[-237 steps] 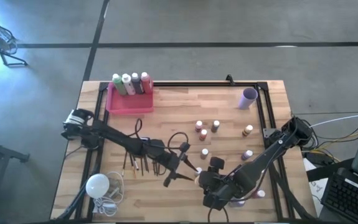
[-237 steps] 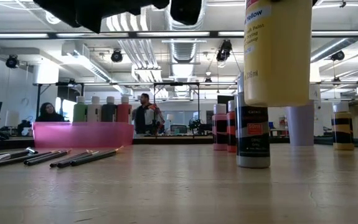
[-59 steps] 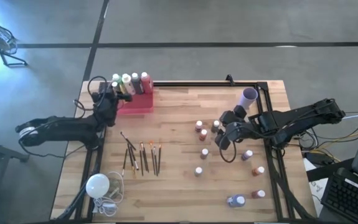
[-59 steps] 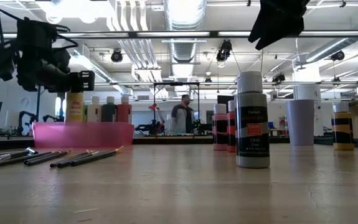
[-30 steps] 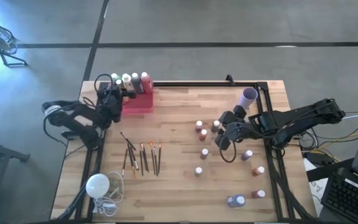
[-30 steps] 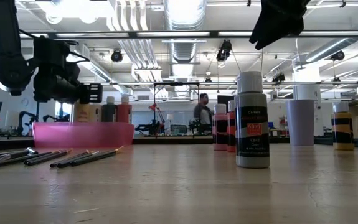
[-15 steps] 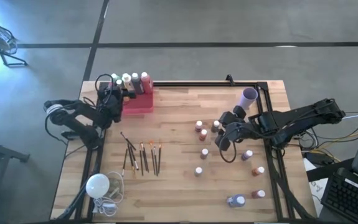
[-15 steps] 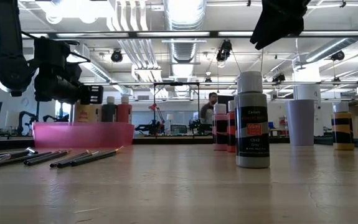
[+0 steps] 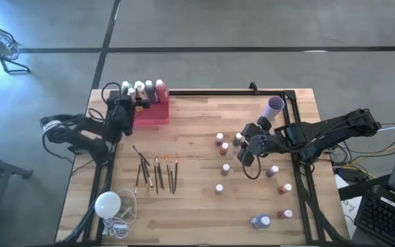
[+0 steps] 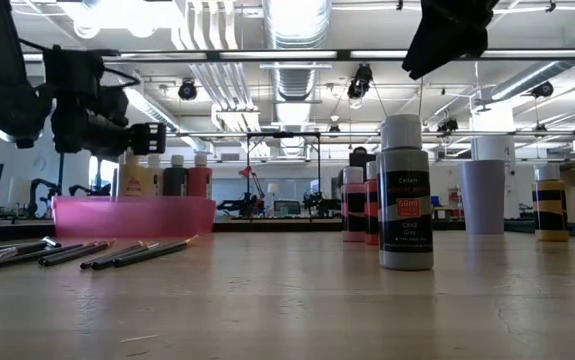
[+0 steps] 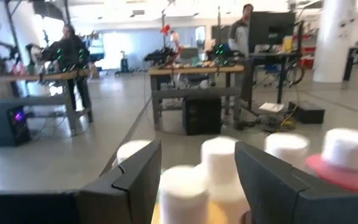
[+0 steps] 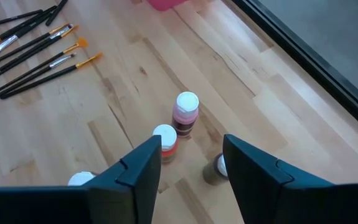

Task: Pick & Place Paint Supplies
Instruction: Put the purple paint bottle into the pink bin

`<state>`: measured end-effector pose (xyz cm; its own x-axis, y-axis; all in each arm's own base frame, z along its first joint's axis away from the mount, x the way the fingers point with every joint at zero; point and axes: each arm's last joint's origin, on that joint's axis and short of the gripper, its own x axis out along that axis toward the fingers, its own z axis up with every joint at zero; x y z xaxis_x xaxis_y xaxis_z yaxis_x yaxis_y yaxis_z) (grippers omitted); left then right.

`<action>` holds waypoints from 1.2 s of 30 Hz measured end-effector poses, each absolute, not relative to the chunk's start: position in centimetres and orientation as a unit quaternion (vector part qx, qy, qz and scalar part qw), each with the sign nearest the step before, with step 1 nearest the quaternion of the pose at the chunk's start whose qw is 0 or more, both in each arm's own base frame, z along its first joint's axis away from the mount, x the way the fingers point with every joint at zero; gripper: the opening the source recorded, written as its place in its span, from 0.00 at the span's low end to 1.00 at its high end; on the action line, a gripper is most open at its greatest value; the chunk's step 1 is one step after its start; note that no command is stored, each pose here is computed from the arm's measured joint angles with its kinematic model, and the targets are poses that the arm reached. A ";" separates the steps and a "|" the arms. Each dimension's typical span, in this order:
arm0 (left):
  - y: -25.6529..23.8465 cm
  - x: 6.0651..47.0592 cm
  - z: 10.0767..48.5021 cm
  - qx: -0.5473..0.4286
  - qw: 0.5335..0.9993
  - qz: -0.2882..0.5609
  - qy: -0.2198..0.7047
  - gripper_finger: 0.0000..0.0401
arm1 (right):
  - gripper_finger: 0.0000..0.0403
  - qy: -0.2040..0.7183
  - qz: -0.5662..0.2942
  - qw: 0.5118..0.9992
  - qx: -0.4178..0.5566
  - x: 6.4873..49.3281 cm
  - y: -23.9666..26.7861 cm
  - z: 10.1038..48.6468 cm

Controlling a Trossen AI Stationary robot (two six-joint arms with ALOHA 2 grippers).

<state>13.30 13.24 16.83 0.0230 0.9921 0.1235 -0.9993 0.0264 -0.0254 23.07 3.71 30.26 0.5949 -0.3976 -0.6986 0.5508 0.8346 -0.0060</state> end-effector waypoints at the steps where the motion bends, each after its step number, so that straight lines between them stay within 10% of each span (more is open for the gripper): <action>1: 12.9 13.4 17.1 0.039 0.719 0.691 -0.057 0.52 | 0.40 0.362 -0.267 0.887 0.106 23.1 3.7 30.3; 12: 7.9 14.5 21.1 0.084 0.799 0.581 -0.126 0.52 | 0.34 0.362 -0.268 0.887 0.105 23.1 3.7 30.3; 24: 3.6 16.9 21.4 0.100 0.946 0.270 -0.151 0.52 | 0.27 0.362 -0.268 0.887 0.105 23.1 3.7 30.3; 36: 2.1 17.7 20.2 -0.008 0.993 0.014 -0.118 0.52 | 0.18 0.339 -0.252 0.902 0.094 23.8 3.8 30.5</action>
<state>17.68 2.09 20.23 0.9715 0.0304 0.2351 -0.0268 0.9995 -0.0184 23.83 3.80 30.55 0.6440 -0.3905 -0.6579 0.5174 0.8558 -0.0015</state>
